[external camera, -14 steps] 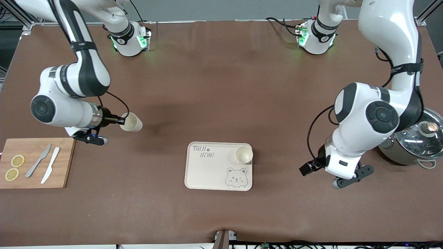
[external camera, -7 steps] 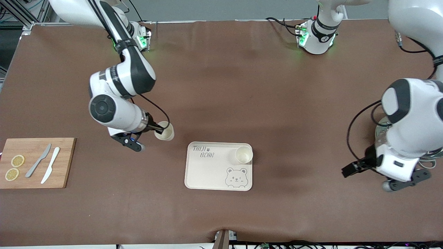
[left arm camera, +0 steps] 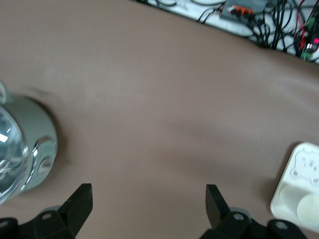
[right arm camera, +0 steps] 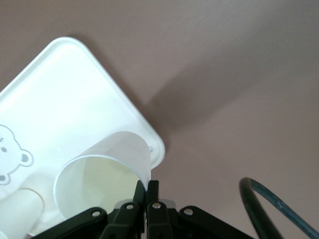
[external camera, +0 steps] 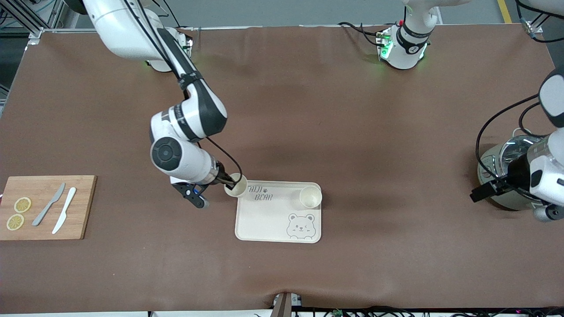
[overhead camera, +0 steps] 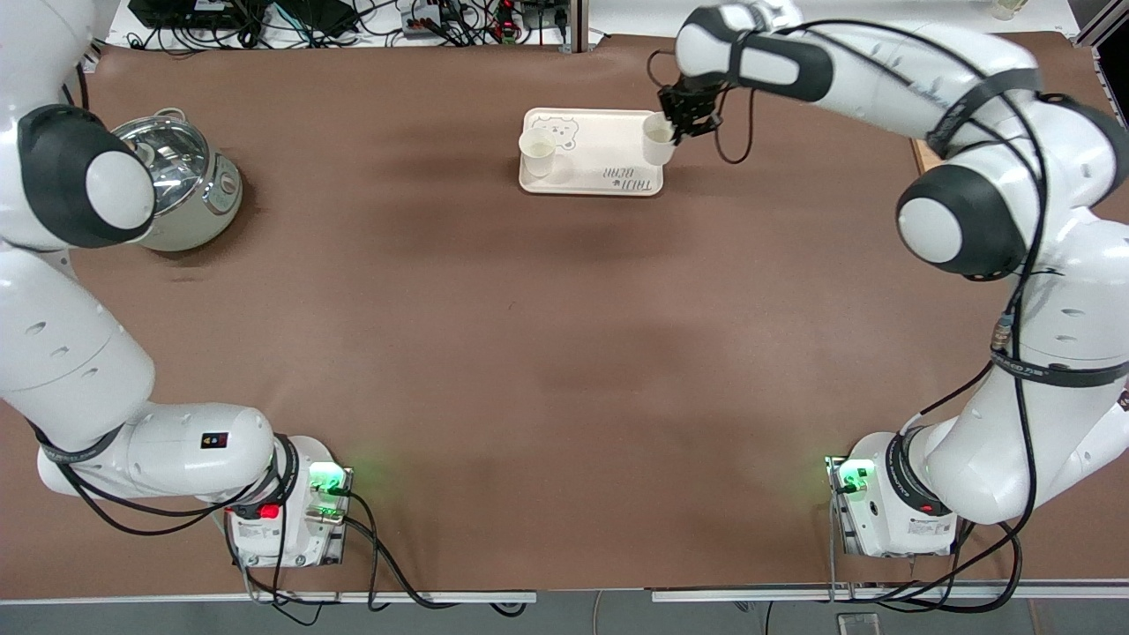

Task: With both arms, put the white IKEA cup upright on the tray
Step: 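Lower the cup onto the tray with the right gripper and open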

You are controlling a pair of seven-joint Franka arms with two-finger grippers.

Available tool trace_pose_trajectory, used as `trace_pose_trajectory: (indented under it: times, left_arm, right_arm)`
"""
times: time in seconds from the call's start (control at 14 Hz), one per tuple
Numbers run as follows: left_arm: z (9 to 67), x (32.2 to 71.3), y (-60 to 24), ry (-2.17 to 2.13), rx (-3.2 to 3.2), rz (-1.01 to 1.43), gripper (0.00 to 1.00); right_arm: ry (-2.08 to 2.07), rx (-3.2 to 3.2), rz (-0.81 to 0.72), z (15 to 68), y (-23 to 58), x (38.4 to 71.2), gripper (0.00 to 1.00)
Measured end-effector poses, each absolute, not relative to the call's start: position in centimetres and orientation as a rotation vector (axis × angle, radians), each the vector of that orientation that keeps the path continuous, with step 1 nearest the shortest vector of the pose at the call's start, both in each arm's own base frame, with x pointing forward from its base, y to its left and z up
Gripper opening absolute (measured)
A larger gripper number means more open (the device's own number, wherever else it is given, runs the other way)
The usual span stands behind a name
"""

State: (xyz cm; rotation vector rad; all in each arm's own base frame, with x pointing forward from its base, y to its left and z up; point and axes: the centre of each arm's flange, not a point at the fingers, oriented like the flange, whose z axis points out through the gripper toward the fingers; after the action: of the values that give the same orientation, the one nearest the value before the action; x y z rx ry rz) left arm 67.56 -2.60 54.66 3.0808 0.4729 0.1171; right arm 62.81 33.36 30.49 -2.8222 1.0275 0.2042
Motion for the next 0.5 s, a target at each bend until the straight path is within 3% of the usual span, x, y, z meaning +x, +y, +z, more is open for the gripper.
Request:
trace_pose_trajectory:
  times: [0.5]
  left_arm:
    - [62.3,62.6,0.5,0.282,3.177,0.121,1.00]
  right_arm:
    - [1.053,-2.802,0.161,26.6,35.8,62.5,0.03]
